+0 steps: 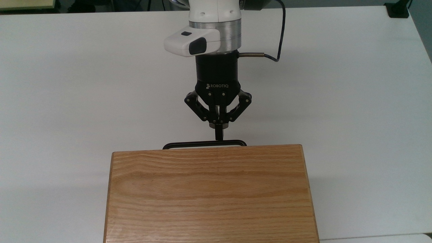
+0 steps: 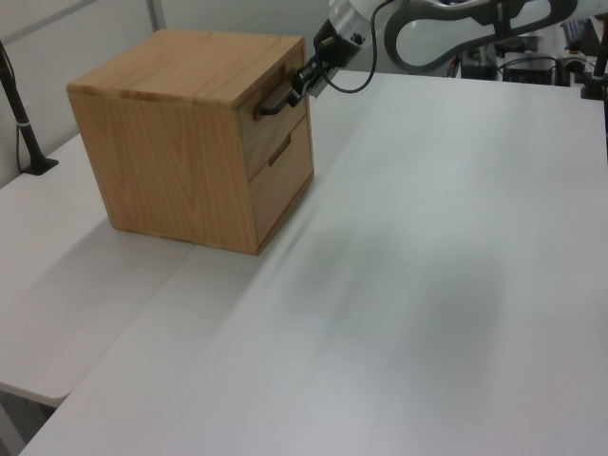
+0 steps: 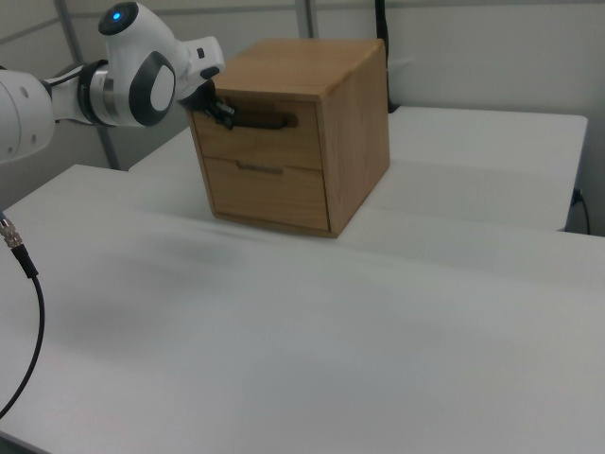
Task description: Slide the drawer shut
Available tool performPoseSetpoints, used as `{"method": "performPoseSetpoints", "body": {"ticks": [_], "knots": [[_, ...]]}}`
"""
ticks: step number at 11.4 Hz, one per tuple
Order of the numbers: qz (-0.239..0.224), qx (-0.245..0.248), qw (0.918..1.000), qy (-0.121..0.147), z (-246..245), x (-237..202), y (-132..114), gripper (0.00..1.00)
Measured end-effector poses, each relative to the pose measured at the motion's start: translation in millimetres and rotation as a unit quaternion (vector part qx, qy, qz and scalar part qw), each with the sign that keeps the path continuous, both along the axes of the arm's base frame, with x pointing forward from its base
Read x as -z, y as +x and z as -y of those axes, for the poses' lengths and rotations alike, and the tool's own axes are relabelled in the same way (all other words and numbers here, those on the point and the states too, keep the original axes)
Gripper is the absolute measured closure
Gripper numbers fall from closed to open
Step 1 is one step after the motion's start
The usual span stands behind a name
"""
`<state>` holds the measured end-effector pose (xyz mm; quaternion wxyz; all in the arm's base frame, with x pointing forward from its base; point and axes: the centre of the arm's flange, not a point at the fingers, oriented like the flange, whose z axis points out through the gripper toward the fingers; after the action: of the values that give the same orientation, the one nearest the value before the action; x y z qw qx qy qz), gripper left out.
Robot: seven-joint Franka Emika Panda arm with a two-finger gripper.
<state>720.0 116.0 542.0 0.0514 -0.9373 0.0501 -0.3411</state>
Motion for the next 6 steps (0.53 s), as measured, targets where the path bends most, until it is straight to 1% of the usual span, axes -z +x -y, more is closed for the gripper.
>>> {"method": "performPoseSetpoints", "body": {"ticks": [1,2,3,4,5,6], "knots": [[0.007,0.009,0.9999,0.0,12,-9,-1,0.99],[-0.009,0.02,0.9998,-0.001,29,-16,-7,0.99],[-0.061,0.024,0.9978,-0.009,44,-17,-21,0.98],[-0.128,0.012,0.9914,-0.025,55,-19,-41,0.95],[-0.194,-0.012,0.9801,-0.04,65,-23,-63,0.92],[-0.237,-0.029,0.9698,-0.048,73,-26,-80,0.89]]}}
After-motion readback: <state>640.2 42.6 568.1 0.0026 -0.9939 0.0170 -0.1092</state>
